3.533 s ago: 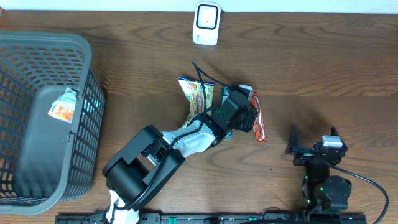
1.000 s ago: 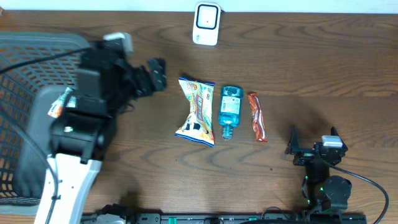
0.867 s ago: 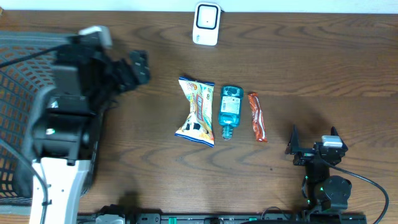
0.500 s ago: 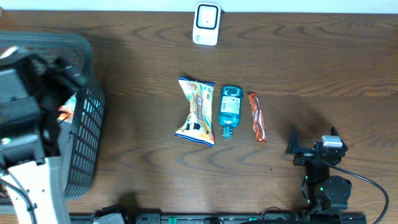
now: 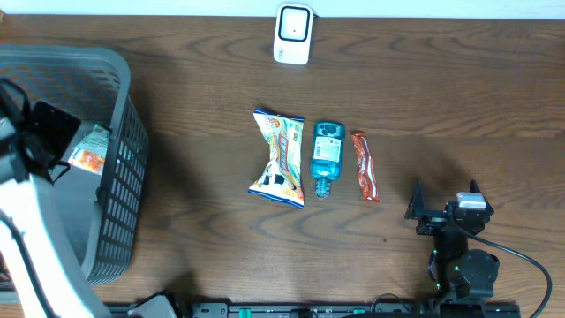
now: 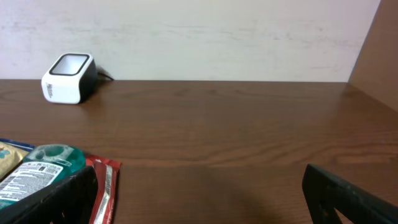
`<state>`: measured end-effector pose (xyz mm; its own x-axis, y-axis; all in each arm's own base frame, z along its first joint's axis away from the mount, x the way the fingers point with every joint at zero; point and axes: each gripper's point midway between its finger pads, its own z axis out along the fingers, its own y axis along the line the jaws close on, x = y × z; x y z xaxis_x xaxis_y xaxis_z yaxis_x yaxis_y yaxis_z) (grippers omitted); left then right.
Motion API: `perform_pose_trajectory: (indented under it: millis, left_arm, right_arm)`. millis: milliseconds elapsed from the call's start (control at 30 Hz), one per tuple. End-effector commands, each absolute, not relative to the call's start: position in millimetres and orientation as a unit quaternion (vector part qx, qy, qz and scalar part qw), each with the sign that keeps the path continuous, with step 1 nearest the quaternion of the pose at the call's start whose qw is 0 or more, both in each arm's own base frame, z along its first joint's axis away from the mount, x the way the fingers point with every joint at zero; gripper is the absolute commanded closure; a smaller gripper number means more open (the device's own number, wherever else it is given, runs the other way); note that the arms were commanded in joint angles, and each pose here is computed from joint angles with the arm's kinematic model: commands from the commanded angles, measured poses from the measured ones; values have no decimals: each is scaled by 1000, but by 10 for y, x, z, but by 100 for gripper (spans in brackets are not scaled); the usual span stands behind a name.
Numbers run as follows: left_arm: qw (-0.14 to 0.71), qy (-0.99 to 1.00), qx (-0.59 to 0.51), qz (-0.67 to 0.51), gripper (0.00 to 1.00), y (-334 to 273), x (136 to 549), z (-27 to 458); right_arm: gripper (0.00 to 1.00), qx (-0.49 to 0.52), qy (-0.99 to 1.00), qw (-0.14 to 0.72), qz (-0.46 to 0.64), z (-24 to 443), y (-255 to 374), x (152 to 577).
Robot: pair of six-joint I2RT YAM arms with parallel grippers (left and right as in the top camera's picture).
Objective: Scan the item barcode
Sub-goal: 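Reach into the basket and grasp the green wipes pack with left gripper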
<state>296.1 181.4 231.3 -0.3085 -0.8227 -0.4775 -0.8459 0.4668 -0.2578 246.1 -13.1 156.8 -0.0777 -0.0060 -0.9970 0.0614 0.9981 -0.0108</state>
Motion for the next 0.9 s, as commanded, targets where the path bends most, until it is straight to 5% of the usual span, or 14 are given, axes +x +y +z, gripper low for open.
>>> perform_pose_trajectory:
  millis: [0, 400, 867]
  left_arm:
    - [221, 826, -517, -22, 14, 1720, 3093, 1908]
    - [86, 823, -556, -80, 14, 1589, 3280, 1006]
    - [104, 818, -543, -158, 14, 1347, 3372, 447]
  right_arm:
    - [1, 12, 734, 679, -24, 1569, -107, 2458]
    - [1, 12, 734, 679, -24, 1569, -107, 2458]
    - [1, 12, 734, 679, -24, 1569, -107, 2458]
